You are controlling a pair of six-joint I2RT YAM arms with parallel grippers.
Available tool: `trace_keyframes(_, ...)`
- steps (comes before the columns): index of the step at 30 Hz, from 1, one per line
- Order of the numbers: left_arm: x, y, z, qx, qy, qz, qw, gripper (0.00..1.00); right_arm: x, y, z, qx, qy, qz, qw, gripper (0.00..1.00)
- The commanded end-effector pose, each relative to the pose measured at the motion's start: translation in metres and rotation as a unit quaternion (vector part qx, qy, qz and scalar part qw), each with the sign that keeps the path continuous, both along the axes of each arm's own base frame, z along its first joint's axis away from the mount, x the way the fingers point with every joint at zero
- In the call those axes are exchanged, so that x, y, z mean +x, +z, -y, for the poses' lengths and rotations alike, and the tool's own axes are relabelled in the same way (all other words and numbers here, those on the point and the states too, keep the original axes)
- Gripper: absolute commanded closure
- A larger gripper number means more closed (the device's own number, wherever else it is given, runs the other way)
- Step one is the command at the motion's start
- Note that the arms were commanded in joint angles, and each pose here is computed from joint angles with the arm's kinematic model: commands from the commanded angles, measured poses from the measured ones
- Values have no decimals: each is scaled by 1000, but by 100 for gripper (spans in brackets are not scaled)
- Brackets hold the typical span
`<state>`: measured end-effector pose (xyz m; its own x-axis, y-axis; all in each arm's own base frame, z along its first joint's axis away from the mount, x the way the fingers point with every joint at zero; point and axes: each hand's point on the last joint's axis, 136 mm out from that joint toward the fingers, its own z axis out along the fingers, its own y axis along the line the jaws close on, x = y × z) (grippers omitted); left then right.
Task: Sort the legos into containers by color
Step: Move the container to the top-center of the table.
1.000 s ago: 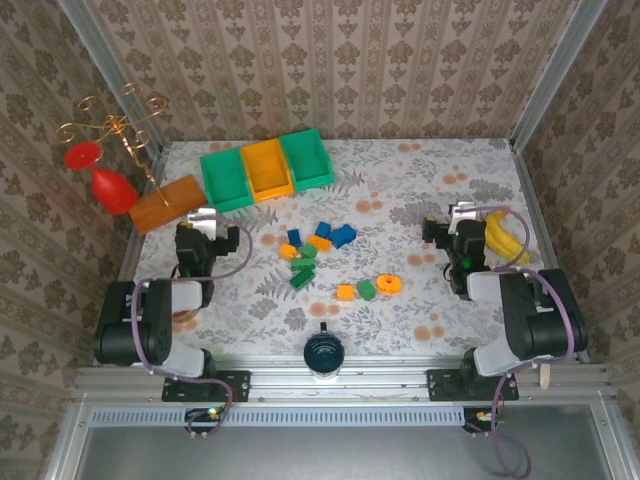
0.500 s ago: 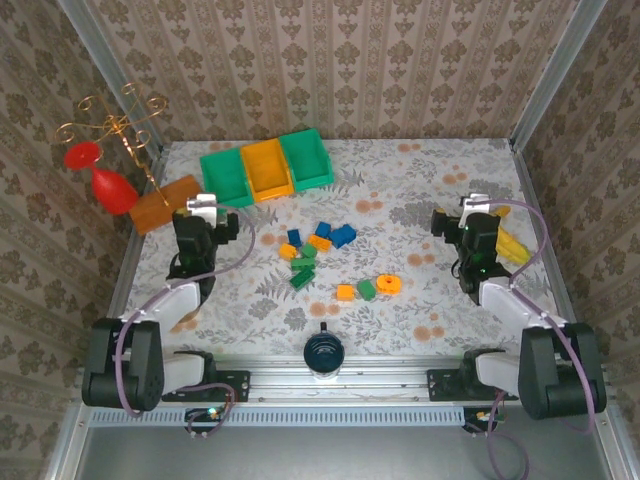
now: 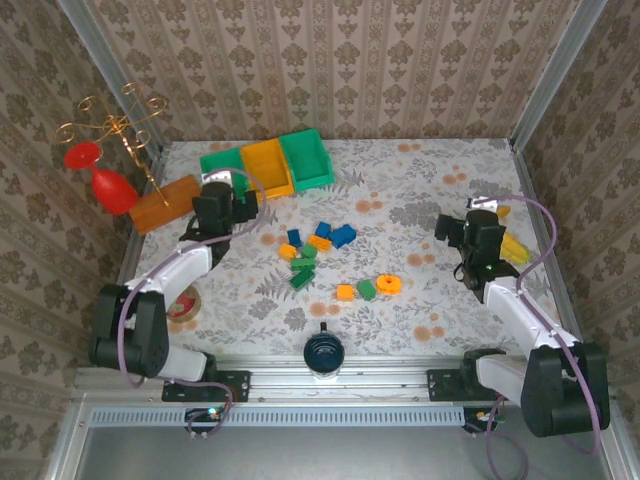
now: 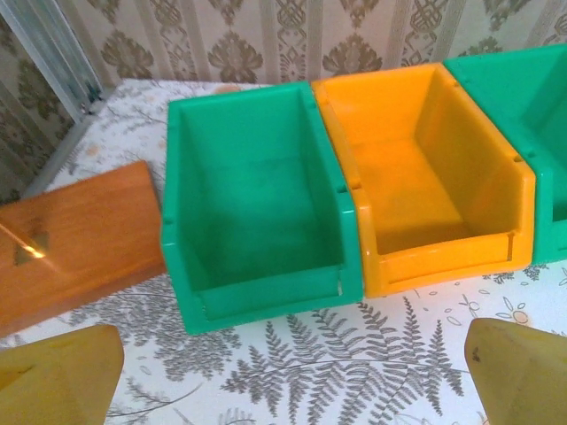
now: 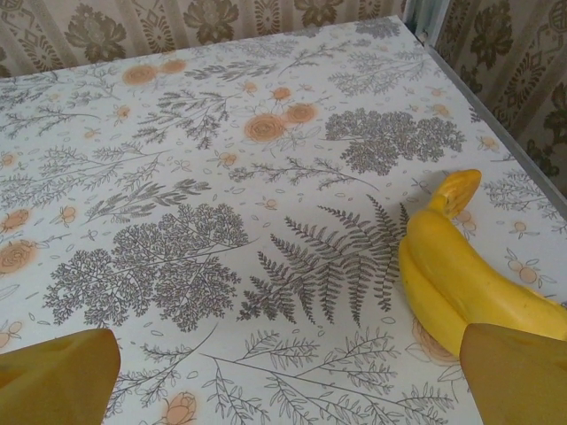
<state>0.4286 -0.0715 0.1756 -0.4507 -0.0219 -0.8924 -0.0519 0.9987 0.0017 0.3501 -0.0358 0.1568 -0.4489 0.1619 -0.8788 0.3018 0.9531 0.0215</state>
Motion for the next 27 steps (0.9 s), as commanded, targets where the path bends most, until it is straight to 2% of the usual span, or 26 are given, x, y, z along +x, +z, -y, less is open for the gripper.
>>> trace_keyframes(1,9,-5,1,-20,30,-30,999,0,-4,4,0,14,-16,-17,1000,0)
trace_keyframes(16,75,-37,19,6,46,-126,991,1,-4,-11,-7,62,-36,-93,993,0)
trace_keyframes(27,112,-63,14,3,61,-160,985,27,-9,-3,-14,93,-45,-117,988,0)
